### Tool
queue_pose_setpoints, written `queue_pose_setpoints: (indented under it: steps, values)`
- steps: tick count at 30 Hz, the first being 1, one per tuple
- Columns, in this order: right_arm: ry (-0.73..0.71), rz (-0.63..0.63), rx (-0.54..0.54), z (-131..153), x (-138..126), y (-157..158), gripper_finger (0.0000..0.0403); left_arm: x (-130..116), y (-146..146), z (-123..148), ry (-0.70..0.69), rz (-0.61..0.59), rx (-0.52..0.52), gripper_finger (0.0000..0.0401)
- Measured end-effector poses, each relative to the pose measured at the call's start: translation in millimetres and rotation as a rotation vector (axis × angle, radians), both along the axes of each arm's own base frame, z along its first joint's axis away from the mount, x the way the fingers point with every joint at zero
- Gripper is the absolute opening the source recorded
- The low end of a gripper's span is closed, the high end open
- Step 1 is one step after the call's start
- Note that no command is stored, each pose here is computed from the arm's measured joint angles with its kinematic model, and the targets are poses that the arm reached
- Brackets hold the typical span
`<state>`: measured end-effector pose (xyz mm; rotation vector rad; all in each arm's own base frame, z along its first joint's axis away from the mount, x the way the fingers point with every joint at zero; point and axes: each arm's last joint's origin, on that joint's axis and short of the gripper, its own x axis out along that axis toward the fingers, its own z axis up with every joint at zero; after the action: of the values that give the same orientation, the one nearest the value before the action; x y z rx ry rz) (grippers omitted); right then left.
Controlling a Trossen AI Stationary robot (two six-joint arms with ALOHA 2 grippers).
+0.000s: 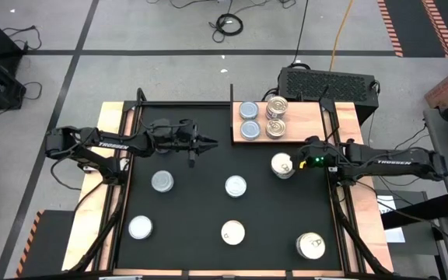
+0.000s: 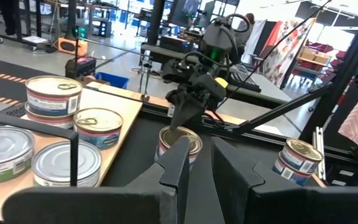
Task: Stack canned seafood by type on shelf
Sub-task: Put the blue pink tuna can on the shelf
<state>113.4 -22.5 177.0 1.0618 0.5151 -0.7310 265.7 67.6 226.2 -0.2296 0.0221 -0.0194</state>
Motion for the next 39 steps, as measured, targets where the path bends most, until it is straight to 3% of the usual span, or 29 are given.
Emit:
queue_pose_setpoints:
  steps: [30, 39]
  values:
    - [-0.049, -0.034, -0.001, 5, -8, -2, 0.0, 0, 0, 0, 0.0, -0.011, -0.004, 0.0067]
    - [0.011, 0.003, 0.047, 1, -12, 0, 0.0, 9, -17, -4, -0.022, -0.123, -0.001, 0.0067]
